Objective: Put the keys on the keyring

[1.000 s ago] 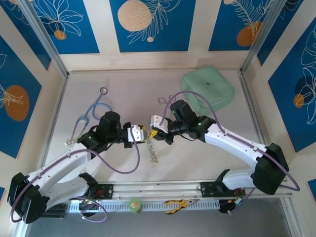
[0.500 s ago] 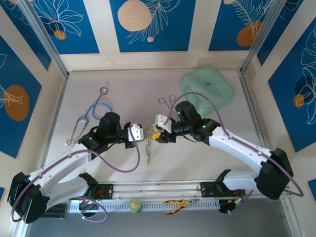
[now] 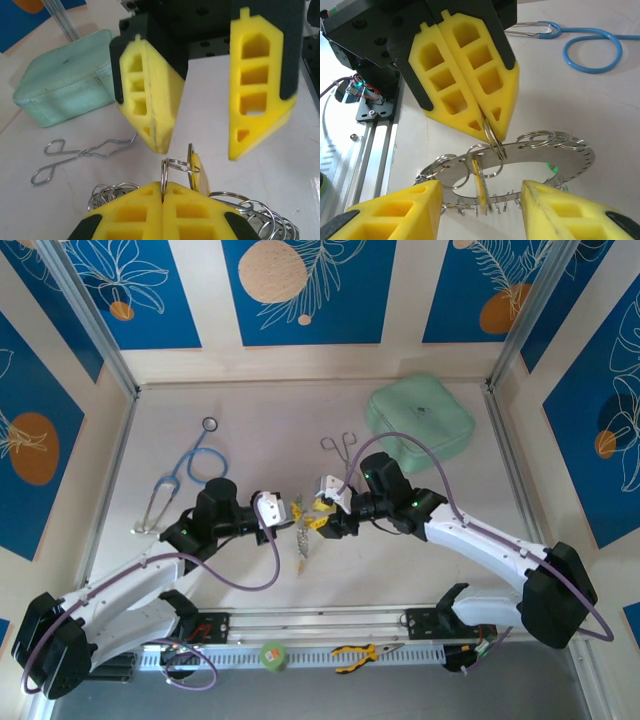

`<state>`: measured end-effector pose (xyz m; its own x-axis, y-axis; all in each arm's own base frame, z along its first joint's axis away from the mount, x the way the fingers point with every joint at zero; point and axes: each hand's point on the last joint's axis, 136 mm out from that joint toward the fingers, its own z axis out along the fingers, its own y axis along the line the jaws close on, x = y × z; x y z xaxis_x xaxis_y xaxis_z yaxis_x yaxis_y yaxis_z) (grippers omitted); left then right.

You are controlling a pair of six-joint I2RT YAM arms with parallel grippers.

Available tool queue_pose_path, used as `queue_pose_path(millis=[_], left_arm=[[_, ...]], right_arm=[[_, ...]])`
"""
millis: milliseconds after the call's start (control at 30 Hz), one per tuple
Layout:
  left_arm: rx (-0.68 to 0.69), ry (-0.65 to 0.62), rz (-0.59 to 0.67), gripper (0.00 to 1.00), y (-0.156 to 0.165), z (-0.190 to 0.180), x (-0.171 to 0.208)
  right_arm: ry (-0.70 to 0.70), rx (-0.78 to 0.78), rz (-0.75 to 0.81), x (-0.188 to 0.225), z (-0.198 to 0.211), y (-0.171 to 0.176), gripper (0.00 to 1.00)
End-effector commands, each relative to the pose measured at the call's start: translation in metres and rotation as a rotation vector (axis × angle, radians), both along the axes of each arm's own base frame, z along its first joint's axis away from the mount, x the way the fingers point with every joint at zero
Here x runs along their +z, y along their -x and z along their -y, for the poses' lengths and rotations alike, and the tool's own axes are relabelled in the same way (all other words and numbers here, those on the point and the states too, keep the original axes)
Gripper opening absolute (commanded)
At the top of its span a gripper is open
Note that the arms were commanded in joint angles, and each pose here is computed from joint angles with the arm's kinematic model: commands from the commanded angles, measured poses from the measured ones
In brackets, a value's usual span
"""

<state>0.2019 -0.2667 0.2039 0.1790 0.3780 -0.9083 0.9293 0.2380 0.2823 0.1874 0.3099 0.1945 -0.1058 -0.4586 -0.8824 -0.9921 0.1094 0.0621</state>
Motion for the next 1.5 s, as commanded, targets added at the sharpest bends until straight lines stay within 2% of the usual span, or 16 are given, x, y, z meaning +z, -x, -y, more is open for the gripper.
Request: queue_pose_path(millis=[0,133,367,467,600,767,833,933,1000,1133,1300,1467], left_arm=[[-0.011,0.077,0.045,0.0,0.0,0.003,0.023],[-0.01,0.088,0.038,0.0,0.0,0.003,0.025],[0.004,0.136,0.013,0.0,-0.002,0.005,0.032],[0.017,0.159,0.001,0.0,-0.003,0.005,0.034],[0.022,0.207,-0.01,0.0,-0.003,0.005,0.037],[0.018,0.238,-0.029,0.0,-0.003,0.007,0.039],[0.017,0.246,-0.026,0.0,-0.003,0.008,0.039],[0.011,0.249,-0.026,0.0,-0.002,0.008,0.038],[0.005,0.255,-0.021,0.0,-0.001,0.008,0.036],[-0.02,0.267,-0.002,0.0,0.003,0.009,0.034],[-0.058,0.279,0.019,0.0,0.006,0.012,0.034],[-0.082,0.277,0.015,0.0,0.008,0.015,0.032]], right_arm=[[-0.006,-0.003,-0.011,-0.002,-0.004,0.001,0.45],[0.004,-0.01,-0.001,-0.004,-0.004,-0.002,0.38],[0.033,-0.001,0.02,-0.003,-0.001,-0.002,0.05],[0.057,-0.018,0.041,-0.001,0.005,-0.006,0.0],[0.101,-0.027,0.037,-0.016,0.006,-0.011,0.0],[0.064,0.022,0.026,-0.015,-0.015,-0.005,0.0],[0.042,0.032,0.023,-0.011,-0.016,-0.004,0.08],[-0.004,0.001,0.026,0.0,-0.007,-0.009,0.28],[-0.044,-0.026,0.029,0.007,0.001,-0.014,0.34],[-0.097,-0.031,0.041,0.015,0.007,-0.015,0.36],[-0.128,0.042,0.029,0.018,-0.002,-0.004,0.36],[-0.138,0.047,0.035,0.02,-0.002,-0.004,0.31]])
